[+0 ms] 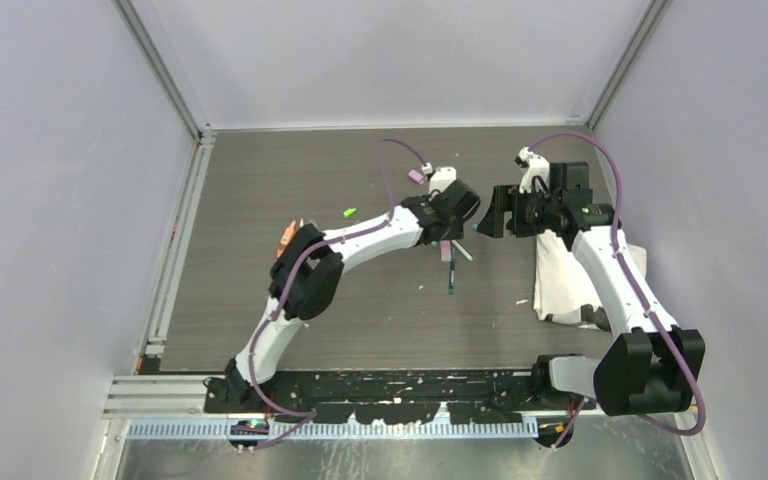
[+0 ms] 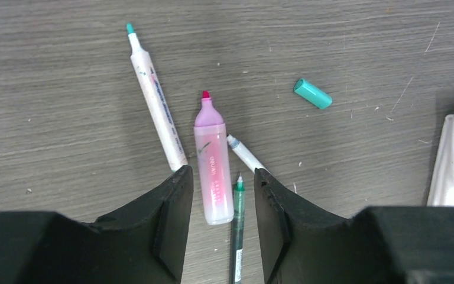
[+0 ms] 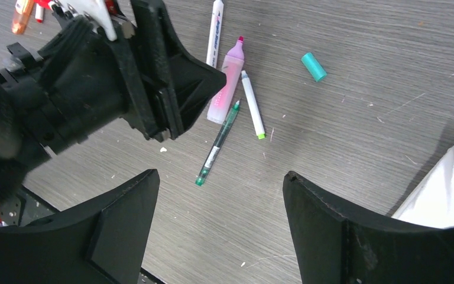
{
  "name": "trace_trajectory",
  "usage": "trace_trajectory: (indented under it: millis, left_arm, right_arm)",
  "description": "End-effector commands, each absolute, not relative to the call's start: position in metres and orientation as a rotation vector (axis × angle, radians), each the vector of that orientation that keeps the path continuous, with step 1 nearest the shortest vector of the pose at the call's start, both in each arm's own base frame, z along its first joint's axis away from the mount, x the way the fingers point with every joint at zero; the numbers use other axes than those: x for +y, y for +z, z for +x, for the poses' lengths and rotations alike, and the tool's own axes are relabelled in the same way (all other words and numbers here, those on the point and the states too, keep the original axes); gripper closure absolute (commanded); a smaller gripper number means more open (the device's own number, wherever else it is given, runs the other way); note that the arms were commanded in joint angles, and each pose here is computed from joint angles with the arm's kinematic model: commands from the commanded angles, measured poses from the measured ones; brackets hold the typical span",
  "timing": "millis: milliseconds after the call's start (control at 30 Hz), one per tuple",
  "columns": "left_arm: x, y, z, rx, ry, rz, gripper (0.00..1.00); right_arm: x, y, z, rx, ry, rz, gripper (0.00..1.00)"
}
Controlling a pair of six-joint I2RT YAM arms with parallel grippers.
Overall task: Insert the pens into the pen caps
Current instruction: Pick up the pen from the center of the board.
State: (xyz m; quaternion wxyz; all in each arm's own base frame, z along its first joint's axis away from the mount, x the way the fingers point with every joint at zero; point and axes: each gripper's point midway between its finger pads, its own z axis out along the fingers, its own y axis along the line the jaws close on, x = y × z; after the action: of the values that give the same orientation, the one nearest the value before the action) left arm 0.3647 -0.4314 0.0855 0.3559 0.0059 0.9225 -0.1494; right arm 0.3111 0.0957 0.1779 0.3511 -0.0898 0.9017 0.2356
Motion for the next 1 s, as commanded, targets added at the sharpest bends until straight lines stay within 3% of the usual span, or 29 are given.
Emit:
trace_trajectory:
  millis: [0,967]
  left_arm:
    - [-0.417,0.094,0.365,2.388,-0.149,0.057,0.57]
    - [-0.446,0.05,0.364,2.45,-0.166,0.2,0.64]
  right_arm:
    - [0.09,0.193,0.319,2.278,0.558,-0.224,0.18]
    - [0.089,0.195,0.319,2.271,0.544,-0.221,0.17]
